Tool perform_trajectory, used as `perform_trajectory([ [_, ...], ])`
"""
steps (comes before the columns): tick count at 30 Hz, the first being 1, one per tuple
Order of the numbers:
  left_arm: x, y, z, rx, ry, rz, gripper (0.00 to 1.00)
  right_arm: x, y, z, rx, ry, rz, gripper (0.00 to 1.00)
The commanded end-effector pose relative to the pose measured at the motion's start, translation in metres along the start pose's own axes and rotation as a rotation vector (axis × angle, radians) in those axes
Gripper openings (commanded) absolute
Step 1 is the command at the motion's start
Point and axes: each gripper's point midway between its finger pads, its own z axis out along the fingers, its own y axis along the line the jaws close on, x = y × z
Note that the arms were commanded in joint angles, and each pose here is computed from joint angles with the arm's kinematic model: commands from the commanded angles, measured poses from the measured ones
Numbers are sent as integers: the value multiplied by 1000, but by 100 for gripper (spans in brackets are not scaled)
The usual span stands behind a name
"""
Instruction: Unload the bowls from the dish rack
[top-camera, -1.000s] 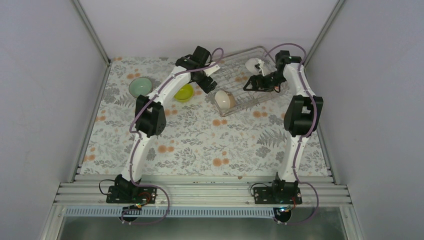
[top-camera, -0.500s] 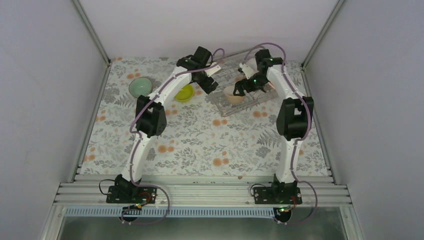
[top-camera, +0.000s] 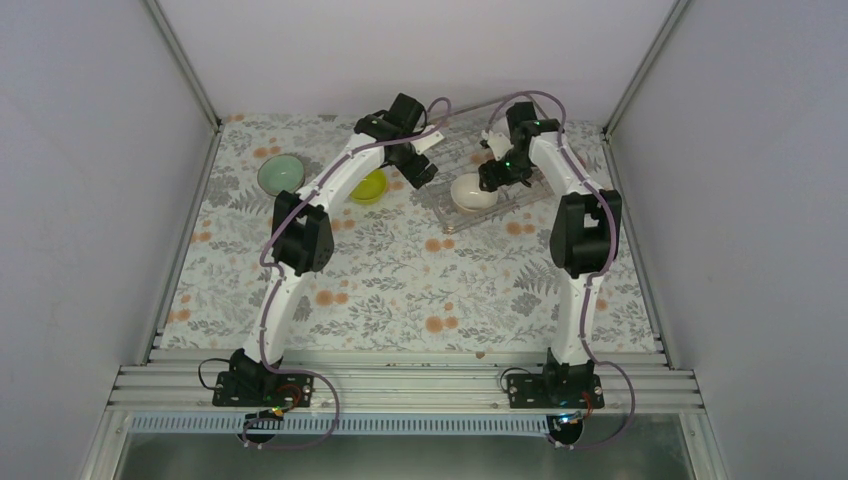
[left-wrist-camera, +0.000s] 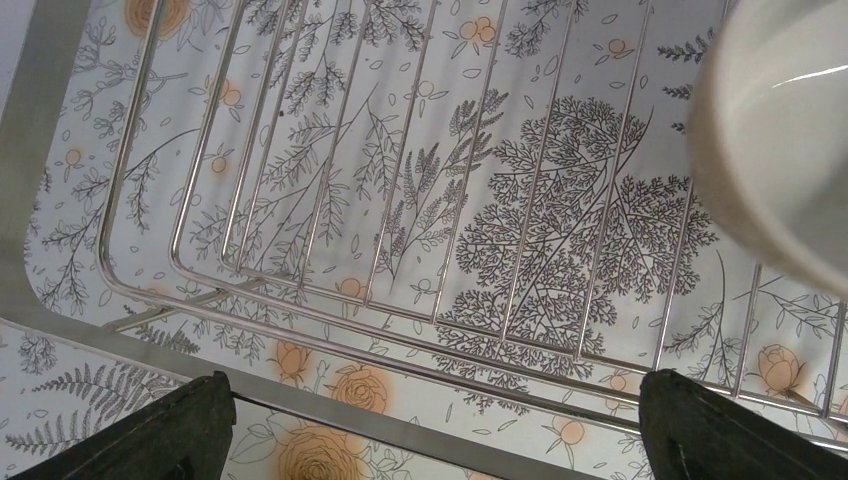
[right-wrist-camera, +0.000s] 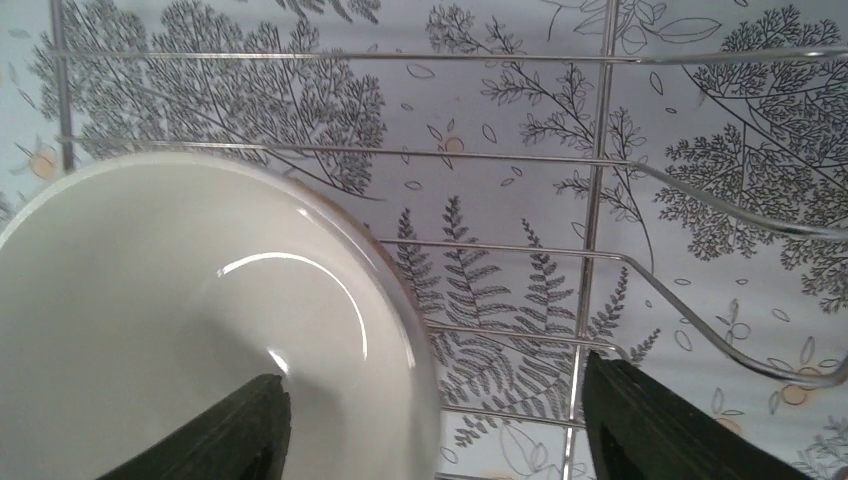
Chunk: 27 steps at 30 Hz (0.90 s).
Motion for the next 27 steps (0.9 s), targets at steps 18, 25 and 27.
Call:
perform_trajectory([
  [18, -8, -28, 1, 61, -5, 42, 100, 4, 15, 30, 49, 72, -45, 25],
  [25, -12, -27, -7, 52, -18, 47, 100, 6, 11, 28, 78, 76, -43, 4],
  [27, -15, -26, -13, 48, -28, 50, 100, 3, 14, 22, 70, 58, -47, 4],
])
